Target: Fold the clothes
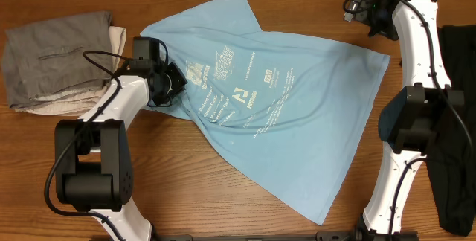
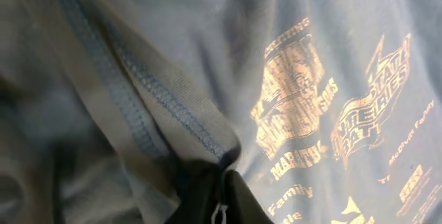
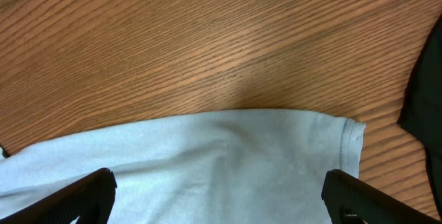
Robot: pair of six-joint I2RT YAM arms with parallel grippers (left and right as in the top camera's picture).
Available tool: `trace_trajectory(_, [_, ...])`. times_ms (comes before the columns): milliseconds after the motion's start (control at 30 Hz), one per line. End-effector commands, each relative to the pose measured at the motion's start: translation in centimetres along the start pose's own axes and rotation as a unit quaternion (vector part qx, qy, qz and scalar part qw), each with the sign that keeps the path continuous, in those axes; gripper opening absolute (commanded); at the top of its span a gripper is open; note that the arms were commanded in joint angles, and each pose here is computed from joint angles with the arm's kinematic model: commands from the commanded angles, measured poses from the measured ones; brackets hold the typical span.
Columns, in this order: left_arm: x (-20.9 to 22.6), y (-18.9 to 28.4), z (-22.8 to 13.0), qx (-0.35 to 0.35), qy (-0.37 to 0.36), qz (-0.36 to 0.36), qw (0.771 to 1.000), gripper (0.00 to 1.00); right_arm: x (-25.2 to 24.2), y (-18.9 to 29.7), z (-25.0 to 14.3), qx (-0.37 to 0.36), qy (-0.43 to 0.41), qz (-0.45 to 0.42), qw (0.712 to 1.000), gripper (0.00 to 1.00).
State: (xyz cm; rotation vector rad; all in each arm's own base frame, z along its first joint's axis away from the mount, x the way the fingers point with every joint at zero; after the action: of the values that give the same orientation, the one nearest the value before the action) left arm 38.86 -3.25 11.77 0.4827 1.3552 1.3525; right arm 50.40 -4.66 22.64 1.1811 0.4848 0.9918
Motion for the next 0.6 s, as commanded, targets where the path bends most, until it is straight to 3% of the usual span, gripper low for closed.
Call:
trace_trajectory(0, [0.2, 1.1, 0.1, -0.009, 0.0, 0.015, 1.0, 0.08, 0.0, 1.0, 0.5, -0.015, -0.004, 0.006, 1.0, 1.0])
trace_trajectory(167, [0.6, 4.3, -0.3, -0.031, -0.017, 0.084, 0.996, 0.08, 0.0, 1.0, 0.5, -0.015, -0.004, 0.006, 1.0, 1.0])
trace_trajectory(333, [0.3, 8.1, -1.3, -0.034, -0.036, 0.1, 0.994, 0.09, 0.0, 1.0, 0.5, -0.015, -0.004, 0.006, 1.0, 1.0])
trace_trajectory(567, [1.7, 9.9, -4.6, 0.061, -0.022, 0.158, 0.985, 0.12, 0.0, 1.0, 0.5, -0.015, -0.004, 0.006, 1.0, 1.0])
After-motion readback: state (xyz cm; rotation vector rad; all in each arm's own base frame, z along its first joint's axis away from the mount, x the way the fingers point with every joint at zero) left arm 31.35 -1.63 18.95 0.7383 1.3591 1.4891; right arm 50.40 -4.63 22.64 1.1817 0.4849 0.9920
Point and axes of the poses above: each gripper's point midway between its finger pads, its own y axis back along the fingers, its own x axis along the line the jaws close on, z = x × y, the point moved 10 cm from there along y, back along the fingers, and after that the axes turned 9 degrees about -y, right-handed, at the moved point
